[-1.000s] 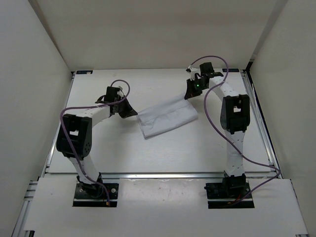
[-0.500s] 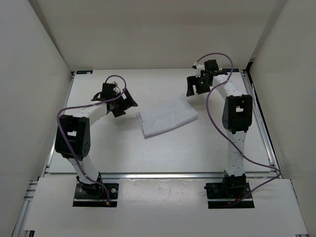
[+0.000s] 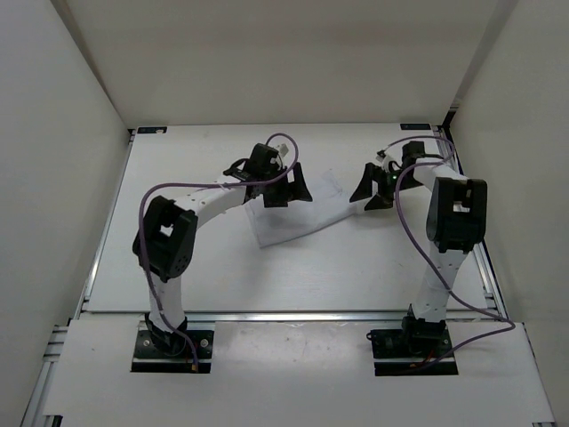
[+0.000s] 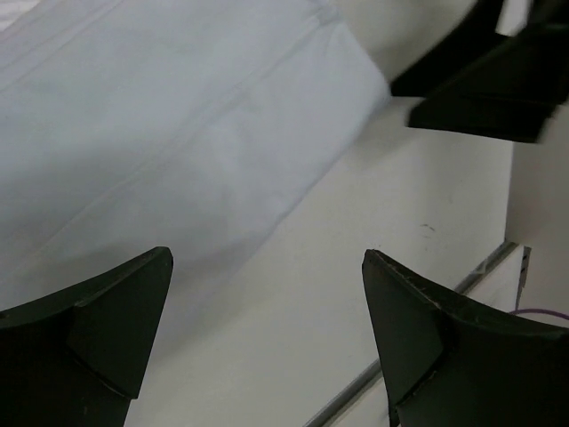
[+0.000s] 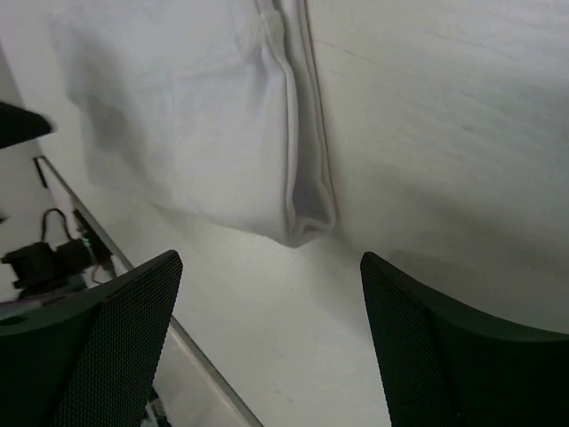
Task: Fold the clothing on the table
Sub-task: Fold the skirt
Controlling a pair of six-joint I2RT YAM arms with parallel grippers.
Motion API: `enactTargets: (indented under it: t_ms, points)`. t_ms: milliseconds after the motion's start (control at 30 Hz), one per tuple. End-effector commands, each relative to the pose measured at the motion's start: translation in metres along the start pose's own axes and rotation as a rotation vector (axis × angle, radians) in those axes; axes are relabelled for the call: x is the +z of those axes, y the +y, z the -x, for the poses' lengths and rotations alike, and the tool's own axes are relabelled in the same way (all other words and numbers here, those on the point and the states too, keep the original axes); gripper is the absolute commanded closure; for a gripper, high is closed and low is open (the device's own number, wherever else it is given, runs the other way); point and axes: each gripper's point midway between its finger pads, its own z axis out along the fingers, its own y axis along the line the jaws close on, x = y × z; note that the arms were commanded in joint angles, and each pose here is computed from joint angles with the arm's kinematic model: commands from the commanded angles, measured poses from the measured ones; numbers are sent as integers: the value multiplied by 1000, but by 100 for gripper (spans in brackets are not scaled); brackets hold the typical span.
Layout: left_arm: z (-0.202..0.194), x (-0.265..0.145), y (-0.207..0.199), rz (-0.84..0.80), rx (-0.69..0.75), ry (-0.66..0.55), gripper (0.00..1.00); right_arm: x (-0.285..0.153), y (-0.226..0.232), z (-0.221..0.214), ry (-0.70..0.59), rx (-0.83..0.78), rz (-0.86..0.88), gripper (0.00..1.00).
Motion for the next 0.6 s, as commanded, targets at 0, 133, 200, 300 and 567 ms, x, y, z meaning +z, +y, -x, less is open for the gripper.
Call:
enactTargets:
  t_ms: [0, 133, 200, 300, 567]
  points:
    - [2, 17, 9, 16, -48, 27, 1, -19, 32, 4, -73, 99, 160, 14]
    - [-10, 40, 20, 41, -72, 94, 1, -13, 33, 1, -75, 179, 181, 14]
    - [-21, 51, 29, 50, -83, 122, 1, -10, 30, -1, -65, 216, 184, 14]
    - [-29, 61, 33, 62, -103, 133, 1, 2, 28, -8, -37, 243, 181, 15]
    - [-34, 67, 41, 86, -140, 144, 1, 16, 2, -22, -8, 339, 77, 18]
